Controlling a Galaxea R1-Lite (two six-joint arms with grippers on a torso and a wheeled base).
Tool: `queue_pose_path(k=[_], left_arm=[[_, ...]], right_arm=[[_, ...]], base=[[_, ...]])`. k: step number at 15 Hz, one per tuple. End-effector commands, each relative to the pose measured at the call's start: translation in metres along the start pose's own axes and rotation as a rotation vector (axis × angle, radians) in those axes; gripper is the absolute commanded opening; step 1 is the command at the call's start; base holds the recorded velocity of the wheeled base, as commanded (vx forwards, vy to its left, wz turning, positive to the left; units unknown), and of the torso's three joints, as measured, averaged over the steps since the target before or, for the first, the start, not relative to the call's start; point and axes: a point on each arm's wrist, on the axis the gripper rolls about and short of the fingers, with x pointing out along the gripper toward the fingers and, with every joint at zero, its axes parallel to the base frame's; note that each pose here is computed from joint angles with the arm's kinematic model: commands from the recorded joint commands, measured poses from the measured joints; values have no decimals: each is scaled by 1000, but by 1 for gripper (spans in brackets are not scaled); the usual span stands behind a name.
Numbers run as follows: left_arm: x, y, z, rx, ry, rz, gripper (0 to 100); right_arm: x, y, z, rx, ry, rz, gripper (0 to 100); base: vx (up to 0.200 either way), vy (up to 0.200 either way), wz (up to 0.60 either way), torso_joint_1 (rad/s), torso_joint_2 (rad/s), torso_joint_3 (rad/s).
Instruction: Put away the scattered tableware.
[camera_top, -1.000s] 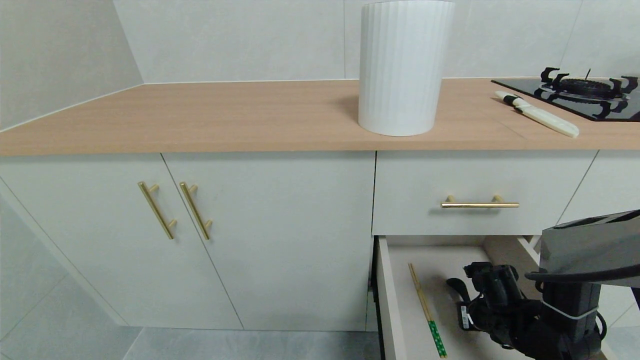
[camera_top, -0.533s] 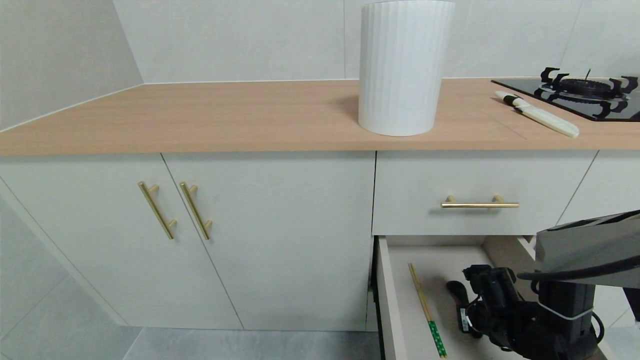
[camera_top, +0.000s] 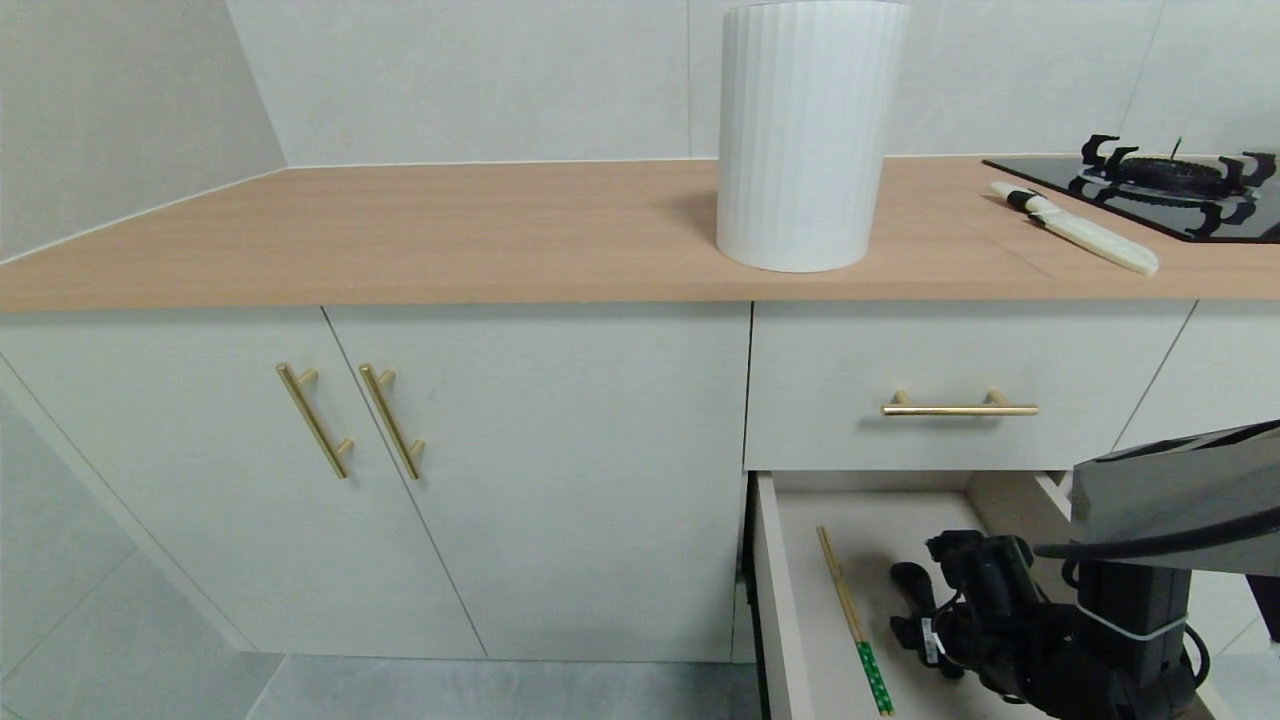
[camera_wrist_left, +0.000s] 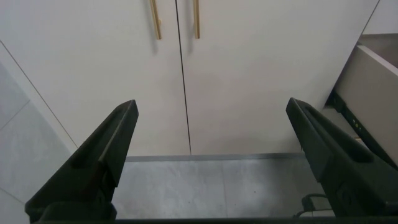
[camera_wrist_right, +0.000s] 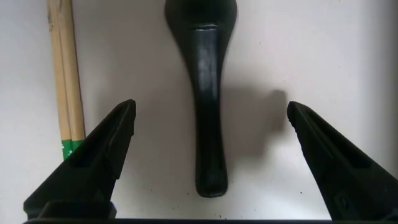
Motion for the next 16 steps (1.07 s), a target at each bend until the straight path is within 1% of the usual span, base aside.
queue_pose_path(k=[1, 3, 5, 7, 9, 12, 14, 15, 16], left_arm=[[0, 0, 0, 0, 0, 1, 100], [0, 0, 0, 0, 0, 0, 100], [0, 0, 0, 0, 0, 0, 100], [0, 0, 0, 0, 0, 0, 100], [0, 0, 0, 0, 0, 0, 100], [0, 0, 0, 0, 0, 0, 100], [0, 0, 0, 0, 0, 0, 100], [0, 0, 0, 6, 2, 0, 100], [0, 0, 0, 10, 2, 0, 100]], right_arm=[[-7, -1, 6, 4, -24, -2, 100], [-24, -3, 17, 13, -68, -4, 100], [-66, -11, 45, 42, -152, 12, 100], [-107, -18, 63, 49, -184, 35, 100], [-151, -25, 80, 49, -203, 98, 100], [-203, -37, 91, 29, -118, 114, 100], [-234, -41, 91, 6, -74, 191, 100], [-247, -41, 88, -13, -51, 236, 100], [-251, -41, 87, -18, -46, 244, 100]], base=[[0, 0, 0, 0, 0, 0], [0, 0, 0, 0, 0, 0], [0, 0, 0, 0, 0, 0], [0, 0, 0, 0, 0, 0], [0, 0, 0, 0, 0, 0], [0, 0, 0, 0, 0, 0], [0, 0, 0, 0, 0, 0], [0, 0, 0, 0, 0, 0], [0, 0, 0, 0, 0, 0]])
